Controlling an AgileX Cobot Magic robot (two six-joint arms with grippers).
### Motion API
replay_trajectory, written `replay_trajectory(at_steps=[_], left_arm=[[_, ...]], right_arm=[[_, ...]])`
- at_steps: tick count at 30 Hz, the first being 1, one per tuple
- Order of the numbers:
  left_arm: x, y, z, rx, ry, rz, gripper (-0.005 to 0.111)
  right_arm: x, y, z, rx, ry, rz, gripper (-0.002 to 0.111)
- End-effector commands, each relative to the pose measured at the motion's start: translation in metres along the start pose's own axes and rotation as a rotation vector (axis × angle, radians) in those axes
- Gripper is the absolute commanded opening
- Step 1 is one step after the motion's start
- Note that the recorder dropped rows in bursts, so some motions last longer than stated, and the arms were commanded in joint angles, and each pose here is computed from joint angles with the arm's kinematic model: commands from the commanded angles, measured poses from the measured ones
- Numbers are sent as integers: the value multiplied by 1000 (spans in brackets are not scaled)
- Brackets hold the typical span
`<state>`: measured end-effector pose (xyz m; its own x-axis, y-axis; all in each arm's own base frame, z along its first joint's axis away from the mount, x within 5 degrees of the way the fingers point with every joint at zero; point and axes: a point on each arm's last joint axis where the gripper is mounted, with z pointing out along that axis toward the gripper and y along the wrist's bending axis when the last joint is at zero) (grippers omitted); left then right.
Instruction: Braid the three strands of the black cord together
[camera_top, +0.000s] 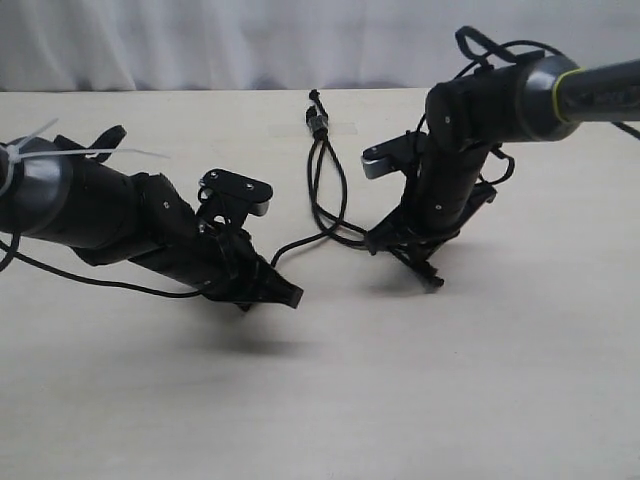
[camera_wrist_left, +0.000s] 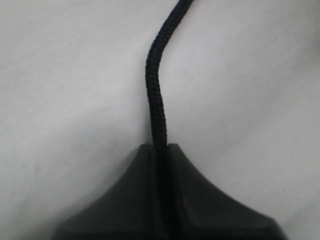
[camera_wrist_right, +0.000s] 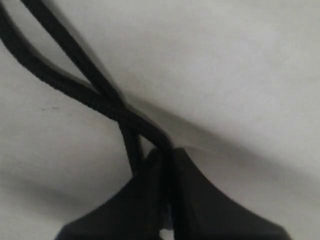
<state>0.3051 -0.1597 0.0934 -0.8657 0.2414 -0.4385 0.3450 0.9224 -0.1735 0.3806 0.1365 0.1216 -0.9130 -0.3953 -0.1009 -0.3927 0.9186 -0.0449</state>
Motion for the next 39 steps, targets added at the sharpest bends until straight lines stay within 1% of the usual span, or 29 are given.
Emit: replay_trajectory(at_steps=[1,6,9,14,15,18,21,23,24,26,29,31,32,33,36,39], left_arm=[[15,-5,6,59,119,-17,0],[19,-8,5,91,164,-21,0],[21,-11,5,110,181,-32,0],[26,-29,6,135,200,14,0],[27,-33,6,138,201,26,0],[28,-42,7,144,190,22,0],[28,-44,7,148,188,20,0],[29,-44,7,156,197,37,3],[30,-45,6,160,201,41,6],[29,-44,6,164,204,38,17],[26,-44,1,166,186,35,35],[20,-41,-5,162,156,29,43],[18,-40,-9,161,143,27,45],[16,-40,-12,163,131,28,45],[8,-32,-25,173,108,16,46],[1,-14,-45,180,102,17,46]], right_arm=[[11,5,17,-67,131,-12,4],[19,30,19,-300,155,-4,4],[29,42,25,-361,187,-2,4],[45,56,33,-458,221,8,4],[47,58,35,-481,220,38,4],[50,60,38,-496,208,76,4],[52,61,40,-504,210,93,4],[52,61,40,-502,210,91,4],[52,61,39,-501,206,91,5],[51,60,38,-498,199,107,7],[48,59,31,-486,168,121,17],[46,58,25,-481,145,121,24],[45,58,22,-482,136,119,27],[45,57,19,-479,130,119,29],[45,50,9,-447,121,145,35],[44,34,-11,-437,88,180,36]])
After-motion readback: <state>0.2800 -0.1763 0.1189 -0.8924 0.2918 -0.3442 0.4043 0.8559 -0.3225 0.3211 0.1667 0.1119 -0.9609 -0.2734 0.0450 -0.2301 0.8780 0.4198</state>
